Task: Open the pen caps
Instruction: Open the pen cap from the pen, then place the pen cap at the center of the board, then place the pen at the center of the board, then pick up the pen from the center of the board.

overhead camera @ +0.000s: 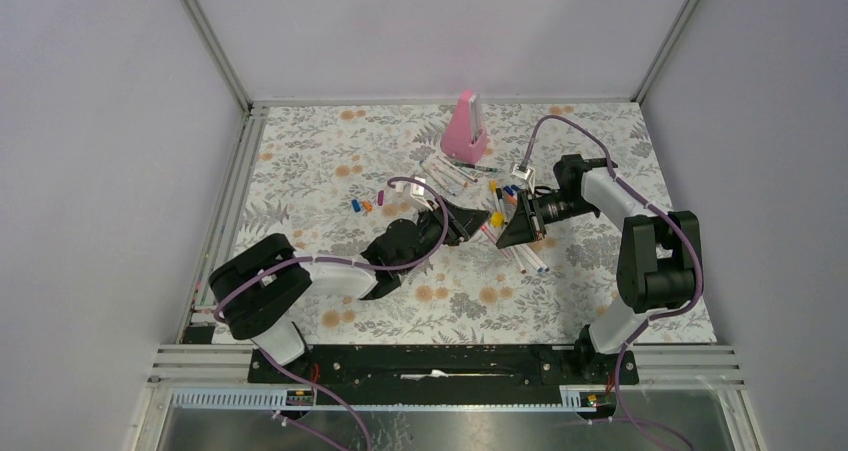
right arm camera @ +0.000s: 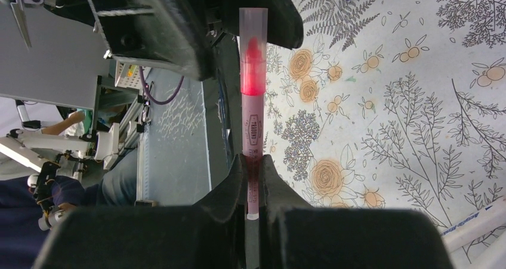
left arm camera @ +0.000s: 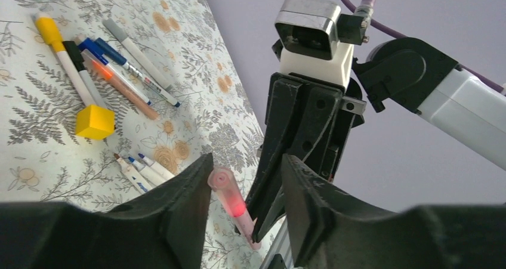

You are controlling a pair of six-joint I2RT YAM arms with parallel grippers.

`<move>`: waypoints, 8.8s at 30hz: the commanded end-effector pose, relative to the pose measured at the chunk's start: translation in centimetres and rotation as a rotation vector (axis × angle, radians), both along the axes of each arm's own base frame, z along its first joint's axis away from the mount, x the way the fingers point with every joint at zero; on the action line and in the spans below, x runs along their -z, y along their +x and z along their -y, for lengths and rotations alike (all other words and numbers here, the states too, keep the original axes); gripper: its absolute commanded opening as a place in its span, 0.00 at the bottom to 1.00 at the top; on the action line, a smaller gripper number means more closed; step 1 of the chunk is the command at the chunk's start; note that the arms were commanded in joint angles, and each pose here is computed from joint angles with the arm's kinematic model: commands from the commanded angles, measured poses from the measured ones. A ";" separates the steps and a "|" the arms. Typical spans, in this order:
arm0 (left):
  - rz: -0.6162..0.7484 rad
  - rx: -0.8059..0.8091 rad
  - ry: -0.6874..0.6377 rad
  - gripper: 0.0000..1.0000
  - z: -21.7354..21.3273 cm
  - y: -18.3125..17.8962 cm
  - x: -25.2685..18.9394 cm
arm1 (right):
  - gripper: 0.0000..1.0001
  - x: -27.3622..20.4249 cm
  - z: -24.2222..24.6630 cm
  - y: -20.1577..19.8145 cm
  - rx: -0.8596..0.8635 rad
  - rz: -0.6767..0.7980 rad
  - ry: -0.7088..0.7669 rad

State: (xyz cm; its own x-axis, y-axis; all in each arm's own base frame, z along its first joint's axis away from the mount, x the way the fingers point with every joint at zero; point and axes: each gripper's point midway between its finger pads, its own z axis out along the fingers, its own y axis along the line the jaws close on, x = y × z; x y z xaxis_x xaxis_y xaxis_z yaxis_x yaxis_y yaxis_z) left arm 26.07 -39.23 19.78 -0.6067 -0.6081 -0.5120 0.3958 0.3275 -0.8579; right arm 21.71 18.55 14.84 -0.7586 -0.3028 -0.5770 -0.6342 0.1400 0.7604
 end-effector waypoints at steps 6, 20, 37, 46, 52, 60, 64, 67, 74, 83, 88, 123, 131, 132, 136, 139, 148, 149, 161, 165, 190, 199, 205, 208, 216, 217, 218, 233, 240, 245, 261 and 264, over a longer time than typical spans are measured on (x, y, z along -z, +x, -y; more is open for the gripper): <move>-0.001 0.022 -0.044 0.41 1.1 -0.4 -1.3 | 0.00 -0.9 -0.2 0.0 0.007 0.040 -0.002; 0.012 0.006 -0.051 0.00 0.9 -0.6 -1.9 | 0.45 -0.7 -0.1 -0.2 0.011 0.049 -0.007; 0.169 -0.125 -0.100 0.00 -0.5 2.0 -6.5 | 0.00 0.3 -1.2 -0.9 -0.028 0.022 -0.043; 0.305 -0.449 -0.234 0.00 -11.5 9.2 -16.4 | 0.00 1.4 -1.5 -1.8 -0.058 -0.019 -0.052; 0.321 -0.538 -0.240 0.00 -14.1 9.3 -17.2 | 0.00 1.3 -1.6 -1.9 -0.057 -0.026 -0.040; 0.307 -0.672 -0.330 0.00 -17.5 9.9 -18.4 | 0.00 1.3 -1.7 -2.0 -0.061 -0.037 -0.023; 0.296 -0.743 -0.368 0.00 -19.3 10.2 -19.1 | 0.00 1.5 -1.6 -2.0 -0.065 -0.030 -0.030; 0.288 -0.777 -0.375 0.00 -20.2 10.3 -19.2 | 0.00 1.6 -1.6 -2.0 -0.065 -0.026 -0.037; 0.305 -0.709 -0.320 0.00 -19.7 9.4 -18.7 | 0.00 2.0 -1.1 -1.3 -0.066 0.026 -0.096; 0.043 -0.293 0.127 0.00 -14.7 4.1 -7.9 | 0.03 4.0 4.6 4.5 0.247 0.219 -0.356; -0.112 -0.147 0.360 0.00 -12.0 0.6 -0.8 | 0.05 4.1 8.1 6.5 0.400 0.241 -0.413; -0.430 -0.231 1.035 0.26 -10.9 1.3 16.2 | 0.10 7.1 11.7 7.1 0.476 0.175 -0.524; -0.378 -0.254 0.972 0.38 -11.1 1.6 12.6 | 0.13 9.7 12.4 6.0 0.409 0.123 -0.585; -0.366 -0.257 0.956 0.38 -11.2 1.6 11.8 | 0.13 10.1 12.5 5.9 0.397 0.115 -0.593; -0.306 -0.260 0.902 0.44 -11.4 1.5 8.7 | 0.16 11.1 12.9 5.6 0.381 0.080 -0.621; -0.245 -0.260 0.859 0.54 -11.9 1.3 6.5 | 0.20 11.6 13.0 5.5 0.377 0.065 -0.629; -0.126 -0.291 0.724 0.98 -15.0 -0.5 5.3 | 0.35 11.8 12.6 5.3 0.371 0.026 -0.611; -0.117 -0.289 0.706 0.99 -15.2 -0.8 5.2 | 0.36 11.8 12.6 5.4 0.371 0.025 -0.612; 0.012 -0.191 0.603 0.99 -15.9 -2.3 4.2 | 0.42 6.6 13.2 9.7 0.364 0.308 -0.588; 0.045 -0.196 0.586 0.99 -16.5 -2.7 3.9 | 0.55 6.0 12.5 10.5 0.241 0.459 -0.517; 0.111 -0.237 0.523 0.99 -17.1 -2.5 3.4 | 0.54 11.8 16.0 20.5 0.361 0.250 -0.732; 0.107 -0.239 0.518 0.99 -17.2 -2.5 3.4 | 0.50 12.8 15.6 21.6 0.349 0.246 -0.757; 0.101 -0.235 0.515 0.99 -17.1 -2.6 3.5 | 0.43 13.9 16.3 22.0 0.347 0.252 -0.848; 0.099 -0.234 0.510 0.99 -17.0 -2.5 3.4 | 0.40 14.5 17.5 22.2 0.360 0.267 -0.931; 0.093 -0.227 0.507 0.99 -16.8 -2.6 3.5 | 0.46 15.6 18.6 21.9 0.339 0.305 -1.029; 0.092 -0.226 0.506 0.99 -16.8 -2.6 3.5 | 0.47 15.7 18.4 21.8 0.327 0.309 -1.031; 0.091 -0.227 0.506 0.99 -16.8 -2.6 3.5 | 0.47 15.8 17.9 21.7 0.311 0.314 -1.032; 0.089 -0.219 0.501 0.99 -16.6 -2.6 3.5 | 0.25 18.4 16.2 20.0 0.180 0.336 -1.109; 0.092 -0.184 0.452 0.99 -15.8 -3.0 2.9 | 0.00 17.3 16.3 20.5 0.226 0.362 -1.107; 0.093 -0.142 0.389 0.99 -14.9 -3.5 2.3 | 0.00 13.6 16.9 21.5 0.331 0.441 -1.069; 0.162 0.007 0.159 0.99 -10.4 -4.2 -1.5 | 0.00 3.4 11.4 15.8 0.418 0.417 -0.585; 0.181 0.020 0.129 0.99 -9.3 -3.7 -2.5 | 0.00 0.9 8.2 12.2 0.353 0.360 -0.383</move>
